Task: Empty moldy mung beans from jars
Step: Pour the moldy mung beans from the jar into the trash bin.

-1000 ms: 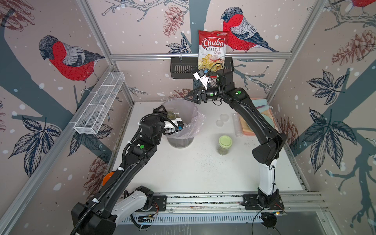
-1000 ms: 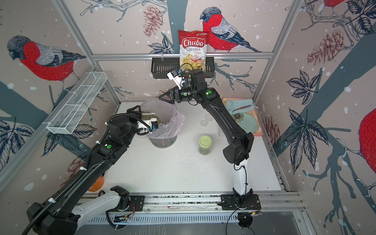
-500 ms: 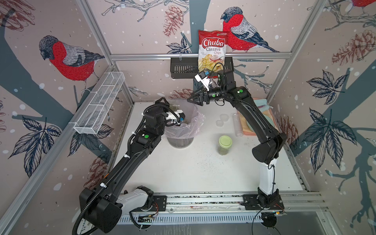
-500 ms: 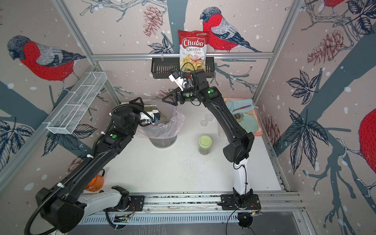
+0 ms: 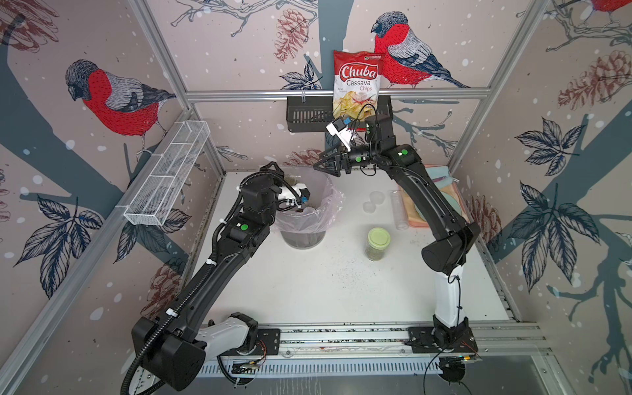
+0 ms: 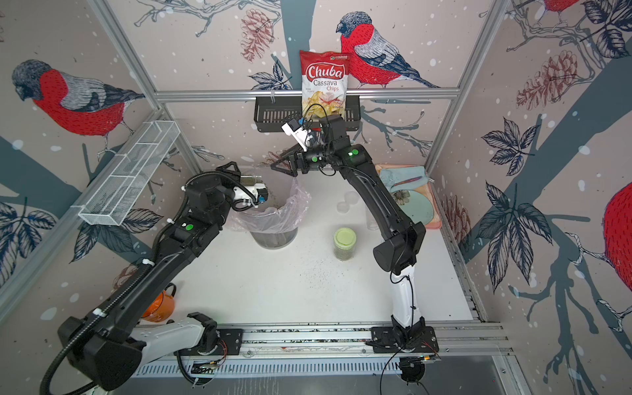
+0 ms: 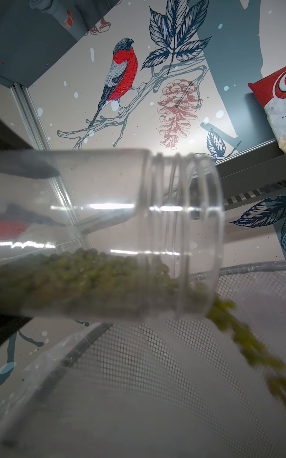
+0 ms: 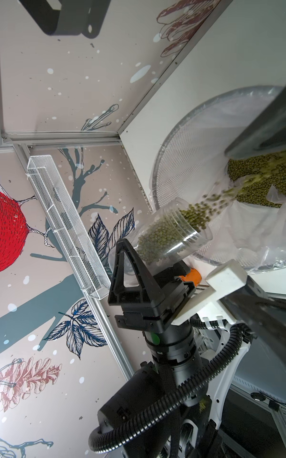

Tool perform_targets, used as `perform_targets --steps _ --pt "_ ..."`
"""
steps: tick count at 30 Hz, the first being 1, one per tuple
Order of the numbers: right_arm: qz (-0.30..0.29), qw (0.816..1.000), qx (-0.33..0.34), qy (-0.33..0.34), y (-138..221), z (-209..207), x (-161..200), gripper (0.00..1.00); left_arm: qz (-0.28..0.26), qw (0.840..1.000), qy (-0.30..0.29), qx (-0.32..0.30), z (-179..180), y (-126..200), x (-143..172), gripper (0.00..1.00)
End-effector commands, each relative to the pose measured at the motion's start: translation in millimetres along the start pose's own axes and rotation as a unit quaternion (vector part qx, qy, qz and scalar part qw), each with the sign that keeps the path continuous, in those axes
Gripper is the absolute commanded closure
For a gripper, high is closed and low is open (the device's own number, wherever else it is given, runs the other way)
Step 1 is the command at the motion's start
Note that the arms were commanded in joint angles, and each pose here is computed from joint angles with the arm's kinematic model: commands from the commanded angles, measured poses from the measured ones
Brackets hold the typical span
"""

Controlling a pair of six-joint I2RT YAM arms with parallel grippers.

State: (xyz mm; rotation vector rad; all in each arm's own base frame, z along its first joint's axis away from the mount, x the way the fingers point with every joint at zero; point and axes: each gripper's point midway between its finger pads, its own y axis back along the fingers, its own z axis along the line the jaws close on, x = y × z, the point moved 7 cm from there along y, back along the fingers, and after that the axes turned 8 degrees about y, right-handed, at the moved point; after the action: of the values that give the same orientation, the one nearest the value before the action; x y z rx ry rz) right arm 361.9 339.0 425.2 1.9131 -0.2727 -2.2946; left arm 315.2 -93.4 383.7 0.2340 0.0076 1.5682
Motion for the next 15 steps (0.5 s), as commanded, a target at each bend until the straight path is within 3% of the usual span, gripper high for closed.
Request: perform_targets --steps 1,4,15 --pt "-0.001 1.0 -0.002 0.017 -1 -1 0 0.15 0.001 1.0 -0.022 -0.004 3 5 4 0.94" --pt "0.0 1.0 0.0 0.02 -5 -3 1 0.16 0.001 0.998 -0.056 0.018 -6 9 10 0.96" --pt "0.023 0.998 0.004 0.058 -34 7 8 0.21 -0.011 0.997 -0.076 0.015 -5 9 8 0.97"
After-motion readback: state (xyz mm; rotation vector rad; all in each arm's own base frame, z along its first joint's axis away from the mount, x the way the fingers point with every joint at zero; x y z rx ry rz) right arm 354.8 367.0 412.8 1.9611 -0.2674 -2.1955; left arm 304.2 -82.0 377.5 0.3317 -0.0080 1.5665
